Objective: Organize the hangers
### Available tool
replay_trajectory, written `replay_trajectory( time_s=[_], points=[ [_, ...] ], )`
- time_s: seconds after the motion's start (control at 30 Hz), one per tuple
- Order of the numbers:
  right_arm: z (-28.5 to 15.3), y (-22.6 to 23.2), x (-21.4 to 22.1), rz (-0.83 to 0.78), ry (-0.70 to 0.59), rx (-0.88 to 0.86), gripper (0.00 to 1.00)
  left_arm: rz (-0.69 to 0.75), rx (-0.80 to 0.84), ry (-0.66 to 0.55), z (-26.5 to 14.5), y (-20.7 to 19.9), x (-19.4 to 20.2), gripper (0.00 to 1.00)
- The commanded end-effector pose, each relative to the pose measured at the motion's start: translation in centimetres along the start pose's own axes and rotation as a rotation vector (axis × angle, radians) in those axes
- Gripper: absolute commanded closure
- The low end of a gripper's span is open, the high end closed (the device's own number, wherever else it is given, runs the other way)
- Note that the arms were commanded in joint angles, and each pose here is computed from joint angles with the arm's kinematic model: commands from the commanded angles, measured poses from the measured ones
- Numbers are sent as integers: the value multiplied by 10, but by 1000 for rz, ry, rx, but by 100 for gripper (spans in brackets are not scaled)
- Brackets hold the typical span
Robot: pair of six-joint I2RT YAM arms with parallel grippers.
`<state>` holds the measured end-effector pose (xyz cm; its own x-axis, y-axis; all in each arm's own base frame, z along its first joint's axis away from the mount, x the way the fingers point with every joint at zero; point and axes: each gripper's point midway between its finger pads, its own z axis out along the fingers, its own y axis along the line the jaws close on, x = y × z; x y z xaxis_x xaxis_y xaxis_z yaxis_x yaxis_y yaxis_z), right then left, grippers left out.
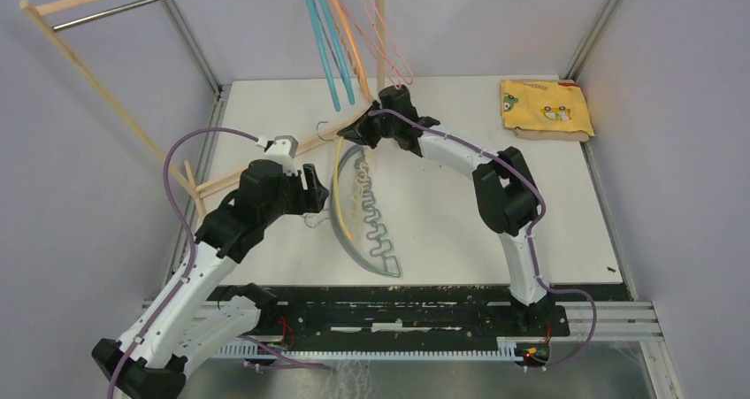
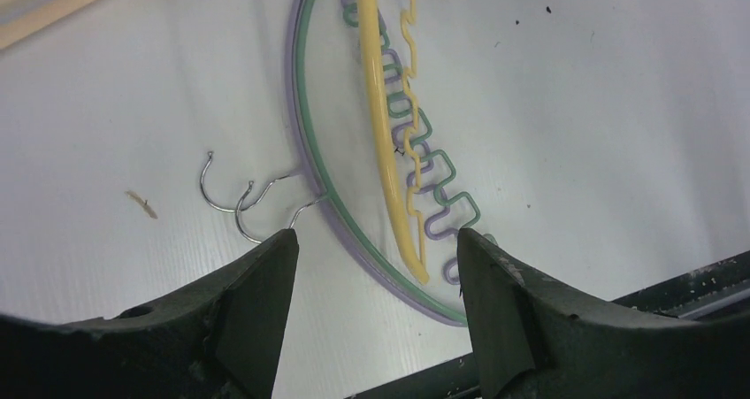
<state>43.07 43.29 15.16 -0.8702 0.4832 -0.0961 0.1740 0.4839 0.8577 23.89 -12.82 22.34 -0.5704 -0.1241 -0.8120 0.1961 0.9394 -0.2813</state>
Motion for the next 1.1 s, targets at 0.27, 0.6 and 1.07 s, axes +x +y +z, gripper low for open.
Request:
replay_trajectory(
  time_s=[0.27,0.6,1.07],
  points=[
    [-53,149,6,162,65,-457,99,-26,25,-32,33,-5,2,25],
    [-85,177,7,215,89,-563,99,6,7,65,56,3,37,47],
    [-86,51,14,120,117,-152,0,1,-348,-69,17,59,-9,97]
  ],
)
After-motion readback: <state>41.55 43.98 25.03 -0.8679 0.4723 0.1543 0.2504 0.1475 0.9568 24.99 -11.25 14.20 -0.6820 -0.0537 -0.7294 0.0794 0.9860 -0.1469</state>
